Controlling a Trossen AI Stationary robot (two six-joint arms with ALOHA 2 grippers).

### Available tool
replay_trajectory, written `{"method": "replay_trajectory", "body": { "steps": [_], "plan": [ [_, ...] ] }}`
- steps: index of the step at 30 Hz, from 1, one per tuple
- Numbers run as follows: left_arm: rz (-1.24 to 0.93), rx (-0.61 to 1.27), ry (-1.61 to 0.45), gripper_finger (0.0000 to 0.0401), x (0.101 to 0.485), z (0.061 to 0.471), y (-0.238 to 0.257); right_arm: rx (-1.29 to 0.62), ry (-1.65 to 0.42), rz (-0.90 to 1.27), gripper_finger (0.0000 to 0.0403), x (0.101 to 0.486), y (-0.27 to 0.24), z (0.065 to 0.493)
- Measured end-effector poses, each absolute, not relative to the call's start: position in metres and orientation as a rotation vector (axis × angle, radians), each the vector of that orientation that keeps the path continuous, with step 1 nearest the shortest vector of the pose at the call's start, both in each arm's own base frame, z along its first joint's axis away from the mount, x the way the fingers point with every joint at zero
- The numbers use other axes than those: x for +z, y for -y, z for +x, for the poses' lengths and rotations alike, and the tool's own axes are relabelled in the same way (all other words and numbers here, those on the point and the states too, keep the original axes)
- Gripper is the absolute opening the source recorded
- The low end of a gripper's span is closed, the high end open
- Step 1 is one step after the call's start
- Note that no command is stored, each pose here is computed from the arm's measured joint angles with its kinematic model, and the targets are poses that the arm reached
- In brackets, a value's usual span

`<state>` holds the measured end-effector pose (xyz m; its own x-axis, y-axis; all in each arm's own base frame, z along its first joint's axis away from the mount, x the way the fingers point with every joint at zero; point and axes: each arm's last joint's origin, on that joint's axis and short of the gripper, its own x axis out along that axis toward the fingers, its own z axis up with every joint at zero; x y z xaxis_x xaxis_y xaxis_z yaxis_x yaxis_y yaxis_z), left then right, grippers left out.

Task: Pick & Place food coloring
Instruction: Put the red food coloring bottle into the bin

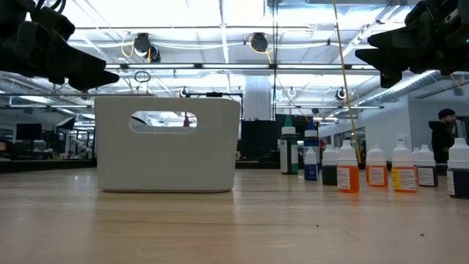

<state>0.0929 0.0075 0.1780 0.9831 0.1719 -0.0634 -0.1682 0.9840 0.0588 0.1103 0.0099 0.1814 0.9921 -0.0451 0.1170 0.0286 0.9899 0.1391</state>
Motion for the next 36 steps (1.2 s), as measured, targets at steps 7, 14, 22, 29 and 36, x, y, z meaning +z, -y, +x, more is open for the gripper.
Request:
{"method": "replay_trajectory", "body": {
  "steps": [7,14,22,29,36],
  "plan": [
    [0.080,0.172,-0.021,0.0365,0.183,0.093,-0.008,-0.037,0.126,0.139,0.0157,0.182,-0.010,0.110],
    [0.024,0.173,0.066,0.0365,0.191,0.093,-0.008,-0.031,0.222,0.154,0.0157,0.191,-0.010,0.109],
    [0.117,0.180,0.054,0.0365,0.190,0.093,-0.008,-0.033,0.233,0.182,0.0157,0.192,-0.010,0.108],
    [0.049,0.159,0.051,0.0365,0.190,0.093,-0.007,-0.101,0.181,0.243,0.0157,0.188,-0.008,0.110],
    [0.104,0.183,-0.033,0.0365,0.182,0.093,-0.008,-0.239,-0.319,0.305,0.0157,0.226,-0.009,0.128]
  ]
}}
